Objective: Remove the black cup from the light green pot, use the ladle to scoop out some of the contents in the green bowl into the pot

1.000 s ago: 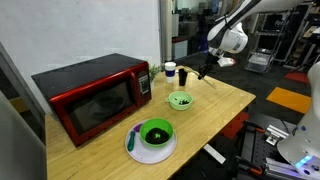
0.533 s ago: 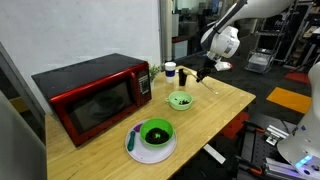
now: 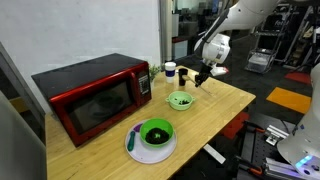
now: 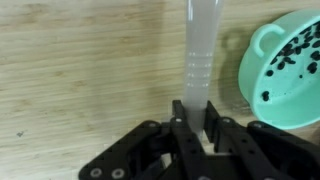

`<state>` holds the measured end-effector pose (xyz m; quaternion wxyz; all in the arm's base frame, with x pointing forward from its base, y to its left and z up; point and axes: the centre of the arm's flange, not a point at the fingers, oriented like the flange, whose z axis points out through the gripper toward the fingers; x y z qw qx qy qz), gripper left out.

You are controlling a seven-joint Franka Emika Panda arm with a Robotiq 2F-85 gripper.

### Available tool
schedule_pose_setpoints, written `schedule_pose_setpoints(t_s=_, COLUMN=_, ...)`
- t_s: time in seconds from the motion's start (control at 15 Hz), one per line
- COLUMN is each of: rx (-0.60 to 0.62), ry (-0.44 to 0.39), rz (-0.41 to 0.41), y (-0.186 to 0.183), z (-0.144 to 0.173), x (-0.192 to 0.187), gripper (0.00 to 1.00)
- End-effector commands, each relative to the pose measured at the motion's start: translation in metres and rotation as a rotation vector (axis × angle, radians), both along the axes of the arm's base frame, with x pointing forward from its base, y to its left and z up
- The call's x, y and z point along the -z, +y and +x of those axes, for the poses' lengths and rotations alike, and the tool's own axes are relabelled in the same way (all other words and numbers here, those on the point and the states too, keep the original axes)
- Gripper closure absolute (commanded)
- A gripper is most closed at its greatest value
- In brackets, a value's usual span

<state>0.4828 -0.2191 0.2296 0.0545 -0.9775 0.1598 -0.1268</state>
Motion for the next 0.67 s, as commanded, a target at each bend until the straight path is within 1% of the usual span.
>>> schedule_pose_setpoints(t_s=0.0, rx=-0.022, ry=0.014, rz=-0.002, y=-0.012, z=0.019, x=0.025, gripper=0.94)
schedule_pose_setpoints(t_s=0.4, rx=-0.073, ry=0.032, rz=-0.003, y=-0.005, z=0.026, x=0.046, gripper=0.94)
schedule_pose_setpoints(t_s=0.47, rx=-0.079, ry=0.034, rz=-0.007, y=-0.006, z=0.025, x=0.047, gripper=0.53)
schedule_pose_setpoints(t_s=0.53, rx=-0.083, ry=0.038, rz=-0.014, y=-0.008, z=0.027, x=0.048, gripper=0.51)
schedule_pose_setpoints(t_s=0.6, rx=-0.089, ry=0.045, rz=-0.013, y=-0.003, z=0.024, x=0.049, gripper=0.46)
